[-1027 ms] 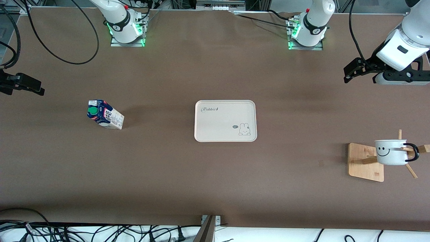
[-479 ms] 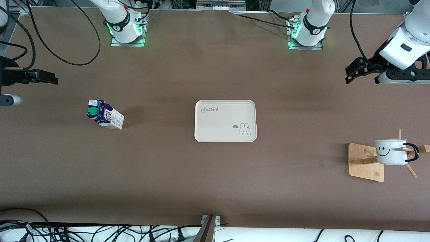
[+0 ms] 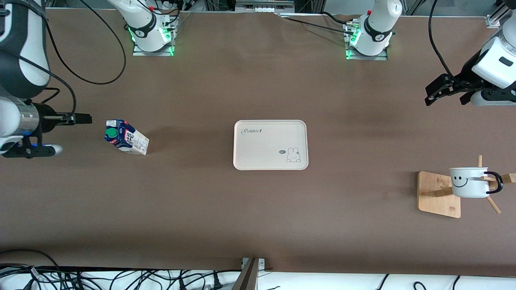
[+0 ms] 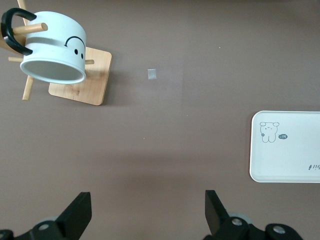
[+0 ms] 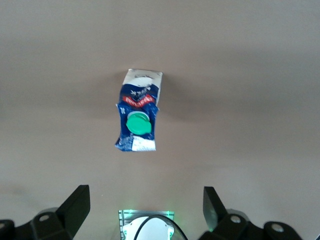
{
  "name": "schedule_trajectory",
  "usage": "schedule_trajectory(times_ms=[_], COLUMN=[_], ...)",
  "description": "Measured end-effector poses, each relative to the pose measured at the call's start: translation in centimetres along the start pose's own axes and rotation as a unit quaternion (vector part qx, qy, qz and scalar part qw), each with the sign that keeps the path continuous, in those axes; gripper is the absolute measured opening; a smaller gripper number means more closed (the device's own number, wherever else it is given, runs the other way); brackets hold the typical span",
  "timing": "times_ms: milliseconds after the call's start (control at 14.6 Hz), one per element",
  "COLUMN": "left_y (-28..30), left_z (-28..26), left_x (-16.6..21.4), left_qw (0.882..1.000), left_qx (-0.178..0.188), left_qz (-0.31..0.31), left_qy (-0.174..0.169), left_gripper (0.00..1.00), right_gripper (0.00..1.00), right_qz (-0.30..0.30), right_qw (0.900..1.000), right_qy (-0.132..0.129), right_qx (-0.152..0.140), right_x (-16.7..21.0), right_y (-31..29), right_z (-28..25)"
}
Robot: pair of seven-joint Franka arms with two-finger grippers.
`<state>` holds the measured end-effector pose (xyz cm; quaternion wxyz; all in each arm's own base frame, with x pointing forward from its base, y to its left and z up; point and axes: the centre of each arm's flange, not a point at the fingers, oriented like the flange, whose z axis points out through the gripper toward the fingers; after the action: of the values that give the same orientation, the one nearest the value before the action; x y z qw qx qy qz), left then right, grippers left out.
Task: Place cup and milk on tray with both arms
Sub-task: 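Move the right gripper to the milk carton while the left gripper approaches the mug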
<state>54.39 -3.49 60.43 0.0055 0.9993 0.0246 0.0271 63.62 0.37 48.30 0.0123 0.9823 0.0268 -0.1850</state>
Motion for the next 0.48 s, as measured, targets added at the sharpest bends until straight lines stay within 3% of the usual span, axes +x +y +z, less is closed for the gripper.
schedule_trajectory(times_ms=[342, 479], left_y=[0.3, 0.3], left_z=[0.2, 0.3], left_x=[0.2, 0.2], left_qw=[1.0, 1.0], left_qx=[0.0, 0.0], left_qz=[0.003, 0.003], left_qy=[-0.003, -0.004], left_gripper=[1.0, 1.0], right_gripper=[1.0, 1.0], right_qz=[-0.047, -0.056], right_qw=[0.999, 0.998], right_qy=[-0.023, -0.025], right_qx=[-0.005, 0.011], right_x=[2.2, 3.3], right_y=[-1.6, -1.2], right_z=[3.0, 4.3])
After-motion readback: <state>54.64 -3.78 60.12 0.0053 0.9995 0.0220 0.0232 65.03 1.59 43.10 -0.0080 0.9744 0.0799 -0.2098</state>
